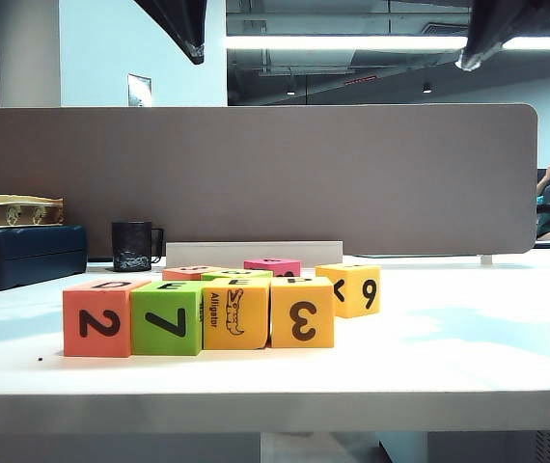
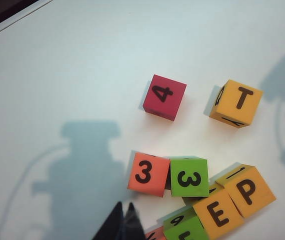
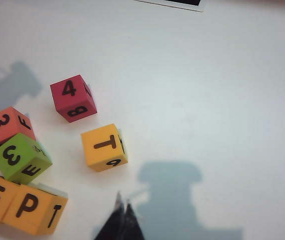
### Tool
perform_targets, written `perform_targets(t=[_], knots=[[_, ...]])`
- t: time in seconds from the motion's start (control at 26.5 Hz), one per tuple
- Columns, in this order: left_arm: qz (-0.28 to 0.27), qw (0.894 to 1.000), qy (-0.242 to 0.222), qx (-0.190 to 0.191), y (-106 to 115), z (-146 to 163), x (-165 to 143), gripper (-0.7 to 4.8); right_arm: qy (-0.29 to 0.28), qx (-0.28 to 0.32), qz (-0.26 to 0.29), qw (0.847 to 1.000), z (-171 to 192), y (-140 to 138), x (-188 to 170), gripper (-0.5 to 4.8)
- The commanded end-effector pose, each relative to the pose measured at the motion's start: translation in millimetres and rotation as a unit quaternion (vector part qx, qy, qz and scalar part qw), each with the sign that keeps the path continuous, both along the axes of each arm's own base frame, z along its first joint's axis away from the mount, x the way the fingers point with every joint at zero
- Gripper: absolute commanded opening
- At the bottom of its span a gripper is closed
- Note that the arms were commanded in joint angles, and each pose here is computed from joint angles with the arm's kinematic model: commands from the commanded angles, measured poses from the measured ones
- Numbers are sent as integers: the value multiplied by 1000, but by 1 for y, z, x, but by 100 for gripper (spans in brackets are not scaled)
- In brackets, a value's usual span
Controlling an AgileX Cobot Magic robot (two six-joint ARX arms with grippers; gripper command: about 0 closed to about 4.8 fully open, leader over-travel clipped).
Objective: Select the appropriate blocks from the scattered letter blocks on the table and arrange them in a row to spell out "DEEP".
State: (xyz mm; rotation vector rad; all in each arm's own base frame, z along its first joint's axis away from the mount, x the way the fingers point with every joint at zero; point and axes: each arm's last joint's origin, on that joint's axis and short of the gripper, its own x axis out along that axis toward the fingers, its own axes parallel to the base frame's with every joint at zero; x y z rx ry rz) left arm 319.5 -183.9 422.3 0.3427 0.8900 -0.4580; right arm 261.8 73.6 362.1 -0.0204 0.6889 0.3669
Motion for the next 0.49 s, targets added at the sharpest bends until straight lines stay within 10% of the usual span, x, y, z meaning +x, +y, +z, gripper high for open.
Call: perform_targets(t=[0.04,0.49], knots=[[-1,1000,-12,-8,0,4,-1,-5,-29,7,-10,1000,-3,-7,-4,-5],[-1,1000,-23,-14,-1,5,1,-6,-57,8,-58,997,-42,-39,-48,-5]])
